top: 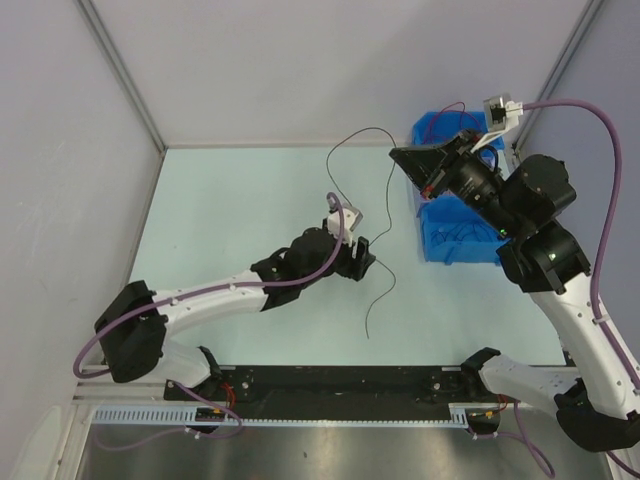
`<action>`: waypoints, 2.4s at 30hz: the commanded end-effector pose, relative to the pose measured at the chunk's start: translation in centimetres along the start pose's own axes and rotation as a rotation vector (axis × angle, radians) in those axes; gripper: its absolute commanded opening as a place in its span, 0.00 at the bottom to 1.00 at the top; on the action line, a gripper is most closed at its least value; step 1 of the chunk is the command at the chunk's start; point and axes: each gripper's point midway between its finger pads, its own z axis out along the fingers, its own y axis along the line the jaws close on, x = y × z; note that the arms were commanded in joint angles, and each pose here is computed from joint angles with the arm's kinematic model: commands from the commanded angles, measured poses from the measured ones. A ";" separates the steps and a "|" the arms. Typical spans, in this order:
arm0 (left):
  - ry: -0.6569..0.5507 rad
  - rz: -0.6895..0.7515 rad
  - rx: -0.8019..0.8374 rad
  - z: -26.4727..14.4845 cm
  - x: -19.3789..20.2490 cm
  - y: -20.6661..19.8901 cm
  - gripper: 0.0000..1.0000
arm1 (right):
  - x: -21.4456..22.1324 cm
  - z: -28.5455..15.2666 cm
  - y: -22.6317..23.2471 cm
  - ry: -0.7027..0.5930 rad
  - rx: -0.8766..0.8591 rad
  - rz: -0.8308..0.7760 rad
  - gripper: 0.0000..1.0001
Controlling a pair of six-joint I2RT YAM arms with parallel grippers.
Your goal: Untangle the cables
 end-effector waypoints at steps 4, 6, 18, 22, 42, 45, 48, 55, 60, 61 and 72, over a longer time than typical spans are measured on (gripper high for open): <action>-0.097 0.040 -0.029 0.9 -3.2 -0.4 0.43 | -2.1 -1.2 0.9 -0.048 -0.020 -0.010 0.00; -0.108 0.042 -0.030 1.0 -3.4 -0.5 0.36 | -2.2 -1.4 1.0 -0.050 -0.021 -0.009 0.00; -0.198 0.045 -0.057 -4.0 -9.6 -0.6 0.00 | -2.4 -3.0 -6.6 -0.071 0.319 -0.008 0.00; -0.210 0.049 -0.049 -7.2 -12.3 -0.8 0.00 | 0.1 -3.3 -10.6 -0.008 0.460 0.024 0.00; -0.385 0.026 0.033 -14.6 -22.4 -2.9 0.00 | 18.7 -0.2 -10.1 0.525 0.400 0.151 0.00; -0.414 0.017 0.048 -15.8 -23.7 -3.1 0.00 | 20.0 -0.4 -10.3 0.560 0.396 0.165 0.00; -0.442 0.027 0.055 -16.9 -24.4 -3.2 0.00 | 21.4 -0.8 -10.6 0.617 0.403 0.165 0.20; -0.404 0.038 0.001 -16.3 -23.1 -1.9 0.00 | 15.2 -2.1 -11.4 0.443 0.411 0.114 0.69; -0.389 0.043 -0.013 -16.2 -22.5 -1.5 0.00 | 9.7 -4.1 -10.8 0.298 0.345 0.068 0.69; -0.389 0.041 -0.020 -16.2 -22.5 -1.4 0.00 | 9.2 -4.2 -9.9 0.289 0.302 0.055 0.69; -0.385 0.035 -0.007 -15.6 -23.0 -1.7 0.00 | 9.0 -6.0 -2.8 0.279 -0.064 -0.036 0.70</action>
